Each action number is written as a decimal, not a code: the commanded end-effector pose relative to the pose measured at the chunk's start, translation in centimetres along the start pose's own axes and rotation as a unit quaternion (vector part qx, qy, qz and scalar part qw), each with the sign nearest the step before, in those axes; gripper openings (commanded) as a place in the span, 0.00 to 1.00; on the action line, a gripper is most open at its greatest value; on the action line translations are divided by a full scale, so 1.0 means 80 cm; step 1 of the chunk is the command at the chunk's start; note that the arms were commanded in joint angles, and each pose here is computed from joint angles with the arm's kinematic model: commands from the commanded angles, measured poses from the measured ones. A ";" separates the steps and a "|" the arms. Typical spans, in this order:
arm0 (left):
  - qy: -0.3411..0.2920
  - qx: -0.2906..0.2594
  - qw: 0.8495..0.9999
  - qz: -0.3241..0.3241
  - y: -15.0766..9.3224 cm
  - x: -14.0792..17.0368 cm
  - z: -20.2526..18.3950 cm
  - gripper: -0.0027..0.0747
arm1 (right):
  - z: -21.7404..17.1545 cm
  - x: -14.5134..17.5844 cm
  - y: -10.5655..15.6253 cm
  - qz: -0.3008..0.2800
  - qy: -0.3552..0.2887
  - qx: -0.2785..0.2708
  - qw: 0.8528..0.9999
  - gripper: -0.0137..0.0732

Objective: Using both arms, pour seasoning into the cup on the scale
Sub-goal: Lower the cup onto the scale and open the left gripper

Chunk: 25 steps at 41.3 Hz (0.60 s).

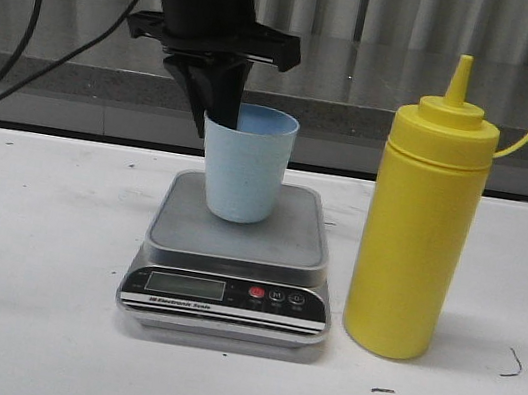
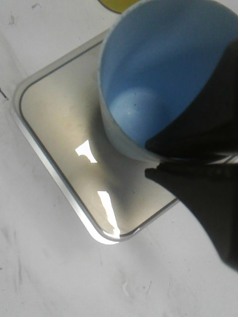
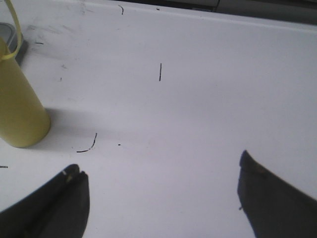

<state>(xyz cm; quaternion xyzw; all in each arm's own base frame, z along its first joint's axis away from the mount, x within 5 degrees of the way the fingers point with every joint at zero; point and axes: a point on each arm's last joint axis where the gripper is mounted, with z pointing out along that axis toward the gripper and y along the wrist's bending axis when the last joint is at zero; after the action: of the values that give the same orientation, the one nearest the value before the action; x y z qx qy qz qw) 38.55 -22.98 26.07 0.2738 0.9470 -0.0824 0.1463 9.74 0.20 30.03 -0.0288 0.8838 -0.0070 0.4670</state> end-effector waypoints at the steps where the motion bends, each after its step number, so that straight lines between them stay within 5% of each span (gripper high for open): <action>1: -0.060 0.007 0.998 0.004 -0.011 -0.010 -0.045 0.10 | -0.004 -0.016 -0.002 -0.004 -0.042 0.005 0.999 0.88; 11: -0.062 0.010 0.998 0.003 -0.011 -0.010 -0.045 0.44 | -0.004 -0.016 -0.002 -0.004 -0.042 0.005 0.999 0.88; 25: -0.109 0.009 0.994 0.009 -0.017 -0.001 -0.112 0.44 | -0.004 -0.016 -0.002 -0.004 -0.042 0.005 0.999 0.88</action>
<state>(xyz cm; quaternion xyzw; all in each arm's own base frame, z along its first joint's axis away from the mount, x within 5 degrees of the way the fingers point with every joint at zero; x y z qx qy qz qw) 37.77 -22.61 28.47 0.2730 0.9426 -0.0917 0.1687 9.74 0.20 30.03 -0.0288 0.8838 -0.0070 0.4670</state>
